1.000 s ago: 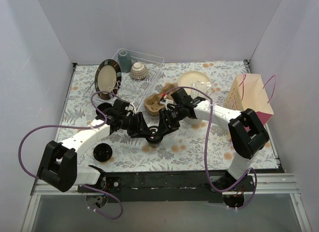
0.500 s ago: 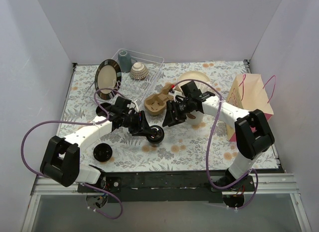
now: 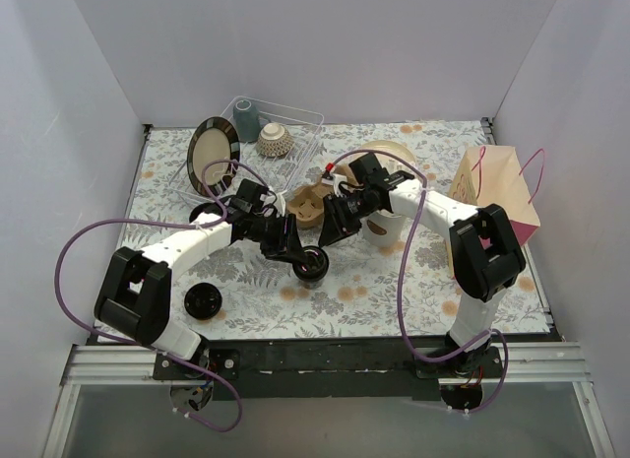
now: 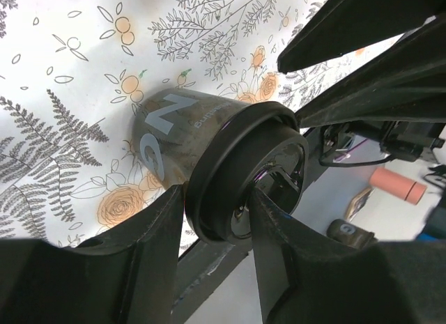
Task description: Pack the takeout coffee
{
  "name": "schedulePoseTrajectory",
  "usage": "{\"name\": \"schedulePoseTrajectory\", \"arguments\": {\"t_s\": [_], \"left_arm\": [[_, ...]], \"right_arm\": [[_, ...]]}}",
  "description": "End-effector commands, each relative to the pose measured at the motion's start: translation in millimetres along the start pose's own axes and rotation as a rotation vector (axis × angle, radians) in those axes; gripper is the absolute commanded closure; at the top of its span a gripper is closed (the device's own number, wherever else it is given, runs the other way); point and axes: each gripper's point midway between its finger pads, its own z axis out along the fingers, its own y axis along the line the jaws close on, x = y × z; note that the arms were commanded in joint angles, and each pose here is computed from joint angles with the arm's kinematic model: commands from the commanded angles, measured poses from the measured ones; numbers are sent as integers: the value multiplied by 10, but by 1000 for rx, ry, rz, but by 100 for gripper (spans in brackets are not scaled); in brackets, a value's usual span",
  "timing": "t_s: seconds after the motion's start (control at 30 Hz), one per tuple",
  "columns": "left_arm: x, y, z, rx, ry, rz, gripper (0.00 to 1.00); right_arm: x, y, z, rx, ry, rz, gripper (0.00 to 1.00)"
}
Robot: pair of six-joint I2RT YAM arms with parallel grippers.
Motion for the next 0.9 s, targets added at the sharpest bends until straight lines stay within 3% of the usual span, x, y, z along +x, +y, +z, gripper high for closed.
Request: {"name": "schedulePoseTrajectory", "arguments": {"t_s": [0.0, 0.63, 0.87], "left_arm": [[244, 703, 78, -273, 81, 85, 63], [246, 759, 123, -304, 120, 176, 64], [295, 787, 171, -321, 126, 171, 65]], "right_arm": [[121, 110, -31, -77, 33, -53, 59], [306, 31, 46, -114, 81, -75, 64], [540, -247, 129, -18, 99, -21, 74]]}}
